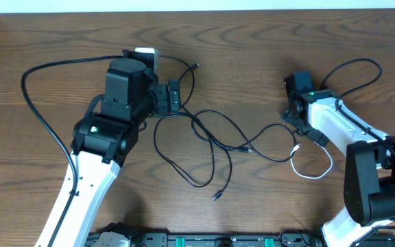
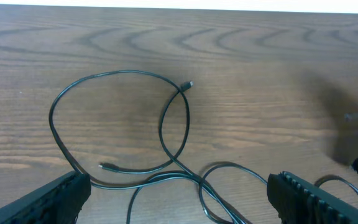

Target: Untangle cables

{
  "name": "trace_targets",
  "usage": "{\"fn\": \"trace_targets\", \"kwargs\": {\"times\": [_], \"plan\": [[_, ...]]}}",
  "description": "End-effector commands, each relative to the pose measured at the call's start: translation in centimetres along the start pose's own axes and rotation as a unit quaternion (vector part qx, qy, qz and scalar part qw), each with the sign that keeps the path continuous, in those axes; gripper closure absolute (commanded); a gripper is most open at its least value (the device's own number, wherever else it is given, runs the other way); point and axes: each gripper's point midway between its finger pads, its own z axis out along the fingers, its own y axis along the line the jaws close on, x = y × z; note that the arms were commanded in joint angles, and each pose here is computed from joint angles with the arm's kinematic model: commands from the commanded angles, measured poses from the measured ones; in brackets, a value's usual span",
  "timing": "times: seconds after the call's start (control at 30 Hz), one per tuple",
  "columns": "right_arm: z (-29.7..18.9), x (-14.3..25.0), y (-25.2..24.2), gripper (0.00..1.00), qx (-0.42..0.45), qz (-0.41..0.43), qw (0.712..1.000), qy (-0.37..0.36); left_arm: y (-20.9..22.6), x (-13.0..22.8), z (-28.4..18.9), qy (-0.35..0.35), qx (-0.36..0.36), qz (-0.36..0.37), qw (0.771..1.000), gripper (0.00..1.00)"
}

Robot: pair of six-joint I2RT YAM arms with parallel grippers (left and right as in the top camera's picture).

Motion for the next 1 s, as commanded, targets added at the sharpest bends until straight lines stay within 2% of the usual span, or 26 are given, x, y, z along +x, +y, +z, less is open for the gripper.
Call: {"fn": "trace_targets", "kwargs": {"times": [0.0,0.2,0.27,0.37,0.47,0.53,0.67,0.83,0.97], "plan": [[0.7,-0.5,-1.0,0.01,0.018,0.029,0.999,-0.019,0.2,-0.1,0.2,0.001,-0.005,0.01,1.0,0.04],[1.4,-1.1,-1.7,0.06,0.022,0.043,0.998,-0.028,0.2,-0.1,0.4,0.003,-0.006,0.01,1.0,0.04],[1.7,-1.2,-1.9,0.09,0.022,0.048,0.998,-0.029,0.2,-0.1,0.4,0.003,-0.006,0.01,1.0,0.04],[2.1,-1.3,-2.4,0.21,0.023,0.056,0.998,-0.029,0.2,0.0,0.4,0.003,-0.006,0.01,1.0,0.04],[2.6,-1.0,-2.8,0.36,0.024,0.061,0.998,-0.023,0.2,-0.1,0.4,0.003,-0.006,0.01,1.0,0.04],[2.8,-0.8,-3.0,0.51,0.024,0.063,0.998,-0.018,0.2,-0.1,0.4,0.003,-0.006,0.01,1.0,0.04],[3.0,-0.3,-2.7,0.99,0.014,0.065,0.998,-0.004,0.2,-0.1,0.4,0.003,-0.006,0.01,1.0,0.04],[2.9,-0.3,-2.5,0.99,0.009,0.063,0.998,-0.002,0.2,-0.1,0.4,0.003,-0.006,0.01,1.0,0.04],[2.1,-1.0,-2.3,0.99,0.003,0.025,1.0,-0.006,0.2,-0.1,0.4,0.003,-0.006,0.01,1.0,0.04]]}}
